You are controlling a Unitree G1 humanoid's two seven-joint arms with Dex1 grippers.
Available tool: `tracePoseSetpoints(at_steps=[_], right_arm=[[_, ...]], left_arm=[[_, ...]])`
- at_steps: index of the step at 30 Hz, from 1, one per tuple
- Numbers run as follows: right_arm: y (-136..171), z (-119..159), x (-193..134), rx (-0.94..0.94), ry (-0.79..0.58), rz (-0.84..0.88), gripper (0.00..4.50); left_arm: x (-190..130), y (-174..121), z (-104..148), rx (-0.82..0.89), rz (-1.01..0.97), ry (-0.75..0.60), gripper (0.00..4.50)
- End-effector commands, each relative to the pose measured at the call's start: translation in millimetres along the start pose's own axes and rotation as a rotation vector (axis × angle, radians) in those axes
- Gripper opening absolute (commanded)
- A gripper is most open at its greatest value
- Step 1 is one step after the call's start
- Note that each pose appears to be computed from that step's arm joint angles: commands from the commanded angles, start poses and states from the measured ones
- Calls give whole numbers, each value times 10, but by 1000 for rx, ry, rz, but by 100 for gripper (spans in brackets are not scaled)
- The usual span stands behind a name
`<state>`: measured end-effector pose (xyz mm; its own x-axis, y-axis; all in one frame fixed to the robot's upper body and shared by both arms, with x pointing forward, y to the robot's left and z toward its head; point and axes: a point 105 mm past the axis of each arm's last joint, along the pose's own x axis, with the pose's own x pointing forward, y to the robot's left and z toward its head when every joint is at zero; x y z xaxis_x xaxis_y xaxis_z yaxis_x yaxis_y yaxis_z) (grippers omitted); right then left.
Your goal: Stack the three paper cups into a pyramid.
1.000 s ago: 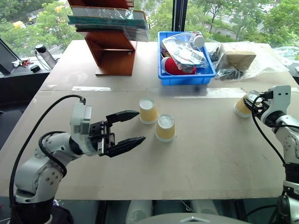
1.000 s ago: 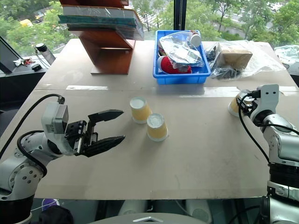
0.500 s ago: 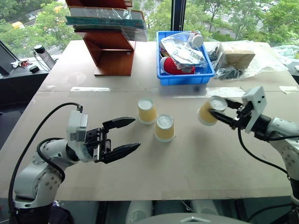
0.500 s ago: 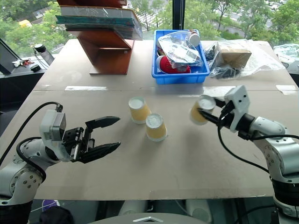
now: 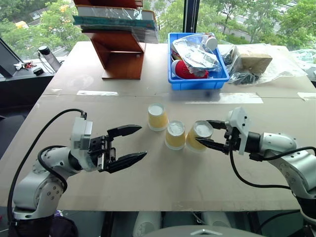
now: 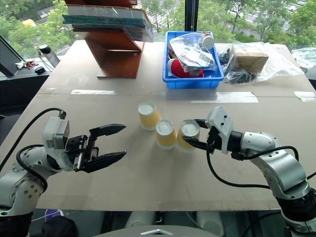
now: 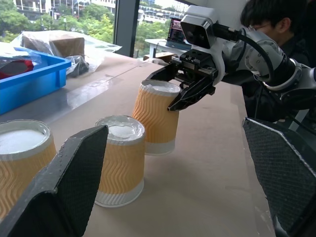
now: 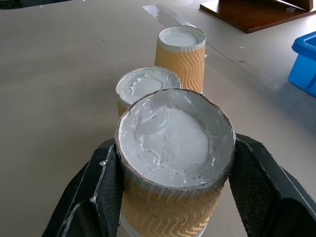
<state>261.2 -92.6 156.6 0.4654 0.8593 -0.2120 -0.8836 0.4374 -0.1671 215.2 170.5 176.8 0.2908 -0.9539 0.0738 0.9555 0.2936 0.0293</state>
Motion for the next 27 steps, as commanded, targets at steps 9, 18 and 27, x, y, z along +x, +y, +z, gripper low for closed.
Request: tracePoseSetpoints(at_steps=[9,18,27], right_arm=[[-6,-197,74,-45,9,-23,257],[6,-212,123,-54,34,7,363],[47,32,11,-107,-23,39,441]], left_arm=[[-13,-14,85,53,-1,2,450],[21,-5,112,58,13,5,450],[-9,285,104,34,188,8,450]])
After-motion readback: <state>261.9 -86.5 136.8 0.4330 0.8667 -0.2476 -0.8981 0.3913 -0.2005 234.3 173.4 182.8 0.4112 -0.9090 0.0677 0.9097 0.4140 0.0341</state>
